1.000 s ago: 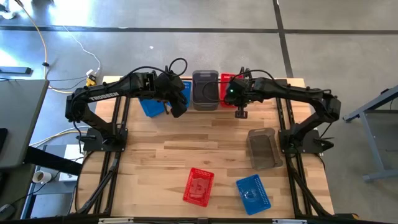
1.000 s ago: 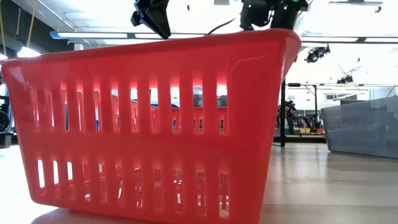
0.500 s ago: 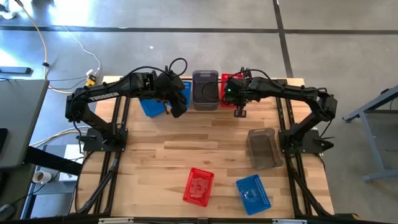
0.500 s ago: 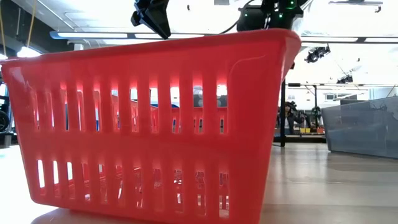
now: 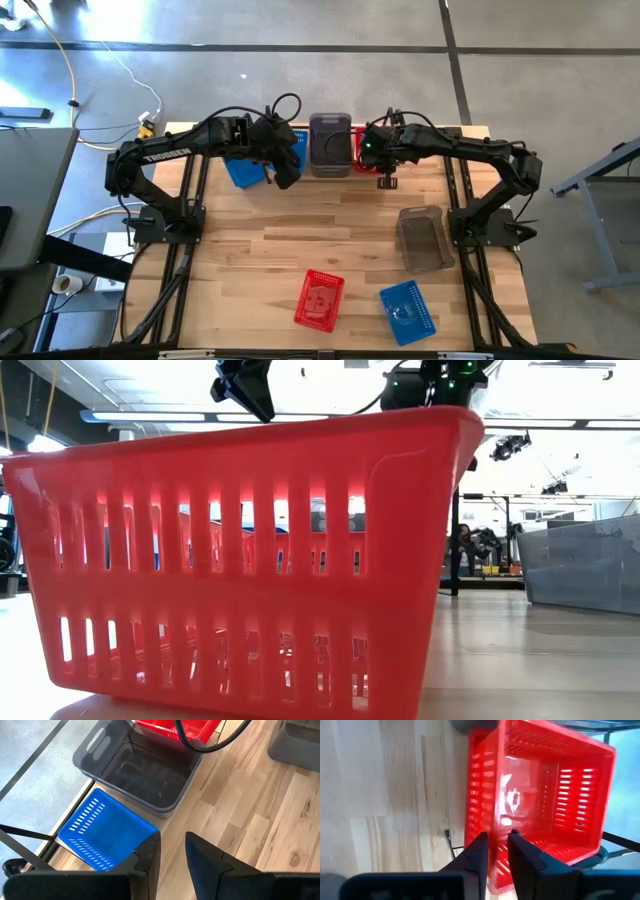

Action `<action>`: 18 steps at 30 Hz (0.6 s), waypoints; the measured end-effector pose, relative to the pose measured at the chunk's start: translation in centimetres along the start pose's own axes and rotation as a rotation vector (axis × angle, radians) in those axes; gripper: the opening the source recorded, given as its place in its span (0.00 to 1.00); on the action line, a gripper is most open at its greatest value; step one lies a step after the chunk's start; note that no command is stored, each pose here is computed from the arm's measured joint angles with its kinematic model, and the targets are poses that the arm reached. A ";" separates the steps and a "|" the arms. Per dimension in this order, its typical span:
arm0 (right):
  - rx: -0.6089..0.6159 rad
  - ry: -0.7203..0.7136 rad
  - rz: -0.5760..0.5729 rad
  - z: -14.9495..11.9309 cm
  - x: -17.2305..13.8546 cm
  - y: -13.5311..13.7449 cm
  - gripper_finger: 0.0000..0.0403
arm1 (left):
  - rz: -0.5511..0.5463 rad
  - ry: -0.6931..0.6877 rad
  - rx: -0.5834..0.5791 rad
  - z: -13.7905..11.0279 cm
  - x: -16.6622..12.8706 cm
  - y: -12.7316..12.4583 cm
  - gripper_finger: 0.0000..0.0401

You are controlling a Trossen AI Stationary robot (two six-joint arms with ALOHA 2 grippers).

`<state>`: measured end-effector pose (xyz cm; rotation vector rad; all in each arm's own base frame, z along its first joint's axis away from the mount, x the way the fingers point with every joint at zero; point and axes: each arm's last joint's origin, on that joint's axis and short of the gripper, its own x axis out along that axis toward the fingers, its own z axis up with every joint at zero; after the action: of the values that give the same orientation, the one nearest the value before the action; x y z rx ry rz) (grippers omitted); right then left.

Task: Stack baskets on shelf by color
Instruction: Stack the top red bin on the red bin on the shelf, then stack the bottom blue bin on the blue bin on the shelf

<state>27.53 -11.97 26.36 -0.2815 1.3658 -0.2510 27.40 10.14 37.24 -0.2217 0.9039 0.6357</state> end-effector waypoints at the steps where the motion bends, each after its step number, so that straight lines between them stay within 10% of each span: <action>1: -0.003 0.004 -0.009 0.0 0.0 0.0 0.17 | 0.000 0.000 0.000 0.0 0.0 0.0 0.20; 18: -0.038 0.023 -0.065 0.5 -0.5 1.4 0.22 | 0.000 0.000 0.000 0.0 0.0 0.0 0.20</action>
<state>27.99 -10.41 26.45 -0.3565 1.3871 -0.2832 27.40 10.15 37.24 -0.2217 0.9035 0.6364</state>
